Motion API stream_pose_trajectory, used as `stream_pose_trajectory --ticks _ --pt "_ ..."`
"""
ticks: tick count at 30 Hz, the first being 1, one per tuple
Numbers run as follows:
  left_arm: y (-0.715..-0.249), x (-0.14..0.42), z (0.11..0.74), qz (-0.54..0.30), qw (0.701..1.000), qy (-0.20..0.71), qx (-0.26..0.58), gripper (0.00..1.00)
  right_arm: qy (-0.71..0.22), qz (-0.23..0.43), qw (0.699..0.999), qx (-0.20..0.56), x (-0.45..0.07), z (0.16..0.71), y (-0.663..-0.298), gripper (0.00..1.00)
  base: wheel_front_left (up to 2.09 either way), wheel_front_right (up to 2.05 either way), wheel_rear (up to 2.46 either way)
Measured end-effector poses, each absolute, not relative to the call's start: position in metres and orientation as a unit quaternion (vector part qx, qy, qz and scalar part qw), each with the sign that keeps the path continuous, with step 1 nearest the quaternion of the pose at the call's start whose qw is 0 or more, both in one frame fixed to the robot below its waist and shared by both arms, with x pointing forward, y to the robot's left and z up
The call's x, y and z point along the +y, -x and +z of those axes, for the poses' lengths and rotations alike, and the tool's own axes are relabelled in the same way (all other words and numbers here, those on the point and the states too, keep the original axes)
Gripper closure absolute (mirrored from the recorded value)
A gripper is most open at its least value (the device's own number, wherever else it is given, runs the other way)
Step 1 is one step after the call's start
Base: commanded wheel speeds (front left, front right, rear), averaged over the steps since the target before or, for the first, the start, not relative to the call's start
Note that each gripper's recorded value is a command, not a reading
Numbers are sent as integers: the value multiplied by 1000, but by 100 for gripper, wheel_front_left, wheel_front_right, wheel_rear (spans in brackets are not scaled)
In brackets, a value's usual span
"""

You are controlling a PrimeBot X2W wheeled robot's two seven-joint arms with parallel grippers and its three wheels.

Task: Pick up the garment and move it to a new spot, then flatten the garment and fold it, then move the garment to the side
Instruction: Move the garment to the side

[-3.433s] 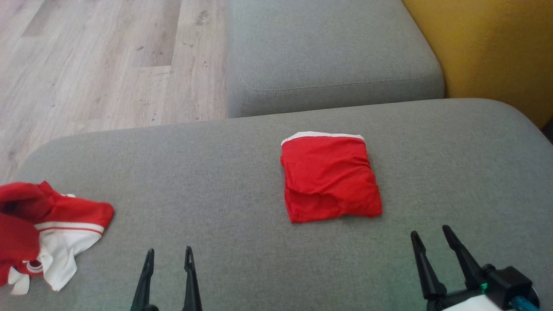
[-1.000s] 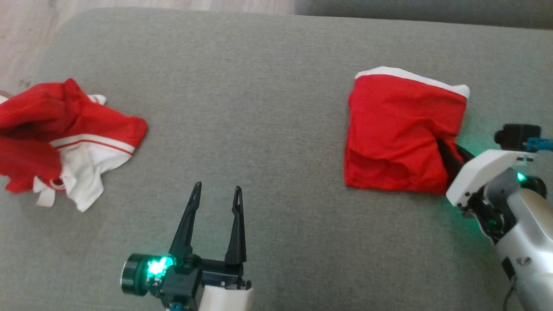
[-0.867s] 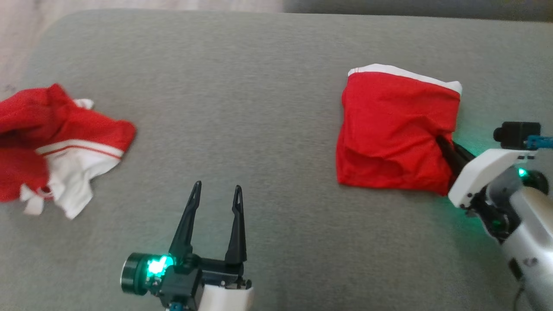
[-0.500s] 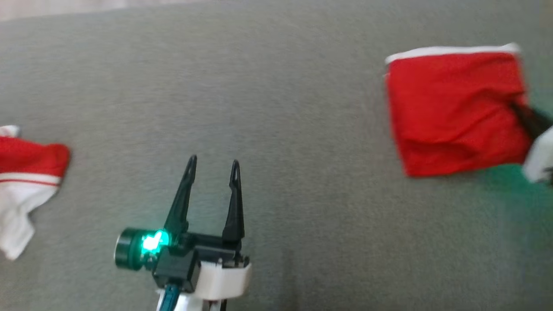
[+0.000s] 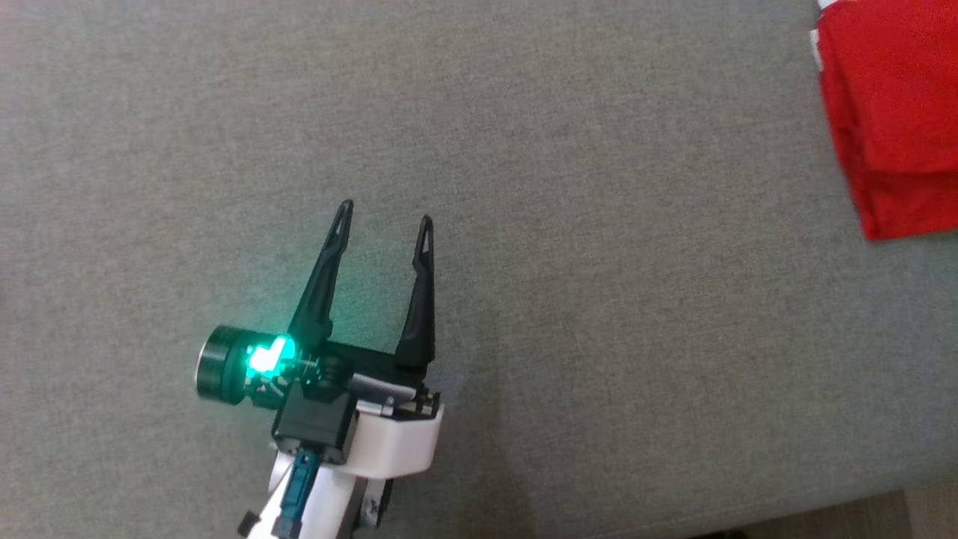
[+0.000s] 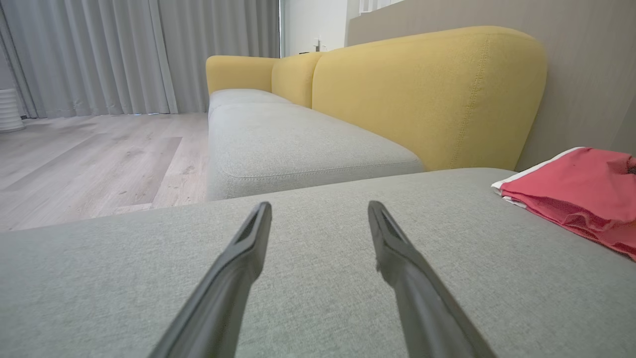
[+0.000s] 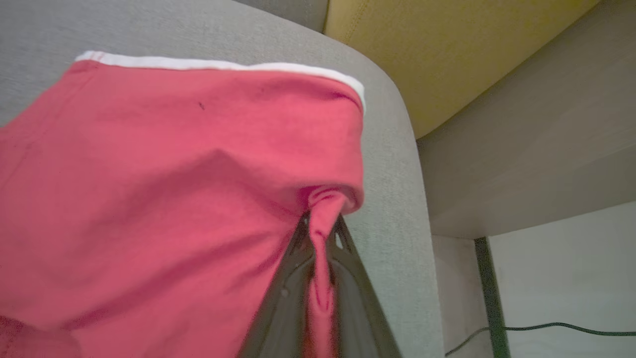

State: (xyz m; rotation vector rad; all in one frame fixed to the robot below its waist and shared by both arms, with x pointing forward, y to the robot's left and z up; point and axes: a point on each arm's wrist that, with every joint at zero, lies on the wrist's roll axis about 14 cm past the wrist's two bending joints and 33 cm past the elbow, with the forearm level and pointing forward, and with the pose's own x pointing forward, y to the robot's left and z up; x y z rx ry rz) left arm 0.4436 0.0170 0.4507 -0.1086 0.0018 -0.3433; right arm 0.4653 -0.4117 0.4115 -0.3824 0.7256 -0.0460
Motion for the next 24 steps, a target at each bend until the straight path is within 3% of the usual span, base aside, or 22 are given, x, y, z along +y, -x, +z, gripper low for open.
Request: stream_pose_trajectory --ticks 3,4,5,10,17,24 --pt "-448 14 448 -174 983 56 1 0 218 -32 908 355 -425 411 -469 100 0 0 0" --pt "-450 15 449 -174 983 55 -1 0 225 -38 906 357 -430 412 -470 82 0 0 0" --pt "-451 15 451 -172 984 54 -5 0 231 -44 904 356 -434 413 -471 0 0 0 0" --pt "-450 21 461 -163 985 47 -17 0 251 -47 915 313 -431 424 -483 0 0 0 0" --pt "-434 37 477 -136 990 44 -19 0 187 4 954 236 -358 428 -494 0 0 0 0" --pt "-395 69 476 -89 995 47 7 0 78 96 967 223 -249 393 -432 0 0 0 0"
